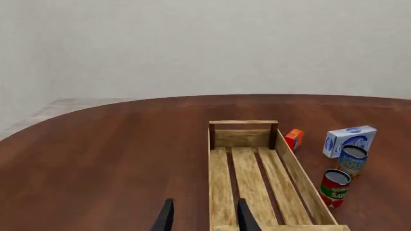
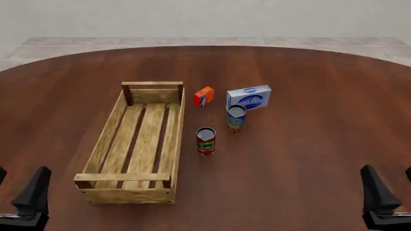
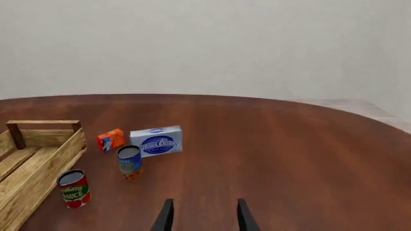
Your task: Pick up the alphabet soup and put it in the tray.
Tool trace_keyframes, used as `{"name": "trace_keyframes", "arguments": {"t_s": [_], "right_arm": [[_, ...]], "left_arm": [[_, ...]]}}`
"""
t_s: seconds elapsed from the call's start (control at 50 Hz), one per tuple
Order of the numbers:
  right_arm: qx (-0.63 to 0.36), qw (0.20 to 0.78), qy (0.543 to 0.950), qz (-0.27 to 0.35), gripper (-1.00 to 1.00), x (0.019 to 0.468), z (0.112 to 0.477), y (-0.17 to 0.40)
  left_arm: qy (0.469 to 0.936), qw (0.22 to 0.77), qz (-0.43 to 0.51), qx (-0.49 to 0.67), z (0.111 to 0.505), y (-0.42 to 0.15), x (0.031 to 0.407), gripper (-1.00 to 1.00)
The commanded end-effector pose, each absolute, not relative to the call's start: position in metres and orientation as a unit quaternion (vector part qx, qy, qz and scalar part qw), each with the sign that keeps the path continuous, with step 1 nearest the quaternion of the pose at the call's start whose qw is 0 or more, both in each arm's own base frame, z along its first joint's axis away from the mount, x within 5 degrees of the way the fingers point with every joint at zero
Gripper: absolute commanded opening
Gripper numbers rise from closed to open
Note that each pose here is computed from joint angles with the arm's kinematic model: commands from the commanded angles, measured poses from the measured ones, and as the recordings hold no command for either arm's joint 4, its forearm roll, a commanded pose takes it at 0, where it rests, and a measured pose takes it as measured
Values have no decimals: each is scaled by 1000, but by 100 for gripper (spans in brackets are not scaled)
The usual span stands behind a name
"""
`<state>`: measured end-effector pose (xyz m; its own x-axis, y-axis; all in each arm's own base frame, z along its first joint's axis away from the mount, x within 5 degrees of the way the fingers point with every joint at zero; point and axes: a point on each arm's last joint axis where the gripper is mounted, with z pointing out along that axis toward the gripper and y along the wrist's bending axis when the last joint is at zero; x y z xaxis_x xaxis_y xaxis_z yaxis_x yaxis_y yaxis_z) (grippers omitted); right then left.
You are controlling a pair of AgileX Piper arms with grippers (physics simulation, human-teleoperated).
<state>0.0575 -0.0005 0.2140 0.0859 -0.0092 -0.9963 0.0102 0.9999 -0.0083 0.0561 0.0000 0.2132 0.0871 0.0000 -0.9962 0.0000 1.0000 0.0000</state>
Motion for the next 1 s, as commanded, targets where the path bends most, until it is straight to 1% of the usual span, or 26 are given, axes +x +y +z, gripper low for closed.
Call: {"name": "trace_keyframes", "arguments": {"t_s": [0.02, 0.4, 0.48, 0.52, 0.54, 0.58, 0.6, 0.62, 0.64, 0.66, 0.68, 0.7, 0.72, 0.74, 0.76, 0.78, 0.8, 0.82, 0.84, 0.88, 0.92, 1.0], "right_arm": [[1, 736, 677, -1, 100, 57, 214, 0], [0, 735, 679, -2, 100, 57, 213, 0], [-3, 738, 675, -3, 100, 57, 223, 0], [2, 738, 674, 9, 100, 59, 231, 1], [18, 728, 686, 9, 100, 69, 235, -1], [25, 723, 690, 17, 100, 74, 239, -1], [13, 722, 692, 20, 100, 80, 258, 1], [13, 722, 692, 20, 100, 80, 258, 1], [-8, 718, 696, 1, 100, 89, 272, 1], [-18, 716, 697, -13, 100, 93, 278, 1], [-24, 715, 698, -13, 100, 96, 288, 2], [-24, 715, 698, -13, 100, 96, 288, 2], [-26, 724, 689, 0, 100, 95, 309, 4], [-26, 724, 689, 0, 100, 95, 309, 4], [-25, 721, 692, 20, 100, 98, 320, 6], [-19, 706, 708, 20, 100, 113, 329, 6], [-20, 711, 703, 17, 100, 114, 341, 6], [-20, 711, 703, 17, 100, 114, 341, 6], [-21, 716, 698, 17, 100, 113, 350, 6], [-20, 705, 708, 25, 100, 127, 362, 8], [-19, 704, 709, 35, 100, 134, 379, 10], [-50, 687, 725, 22, 100, 161, 402, 16]], "left_arm": [[676, 737, 0, 0, 213, 0, 56, 100], [676, 737, 0, 0, 213, 0, 56, 100], [676, 737, 0, 0, 213, 0, 56, 100], [676, 737, 0, 0, 213, 0, 56, 100], [676, 737, 0, 0, 213, 0, 56, 100], [676, 737, 0, 0, 213, 0, 56, 100], [676, 737, 0, 0, 213, 0, 56, 100], [676, 737, 0, 0, 213, 0, 56, 100], [676, 737, 0, 0, 213, 0, 56, 100], [676, 737, 0, 0, 213, 0, 56, 100], [676, 737, 0, 0, 213, 0, 56, 100], [676, 737, 0, 0, 213, 0, 56, 100], [676, 737, 0, 0, 213, 0, 56, 100], [676, 737, 0, 0, 213, 0, 56, 100], [676, 737, 0, 0, 213, 0, 56, 100], [676, 737, 0, 0, 213, 0, 56, 100], [676, 737, 0, 0, 213, 0, 56, 100], [676, 737, 0, 0, 213, 0, 56, 100], [676, 737, 0, 0, 213, 0, 56, 100], [676, 737, 0, 0, 213, 0, 56, 100], [676, 737, 0, 0, 213, 0, 56, 100], [676, 737, 0, 0, 213, 0, 56, 100]]}}
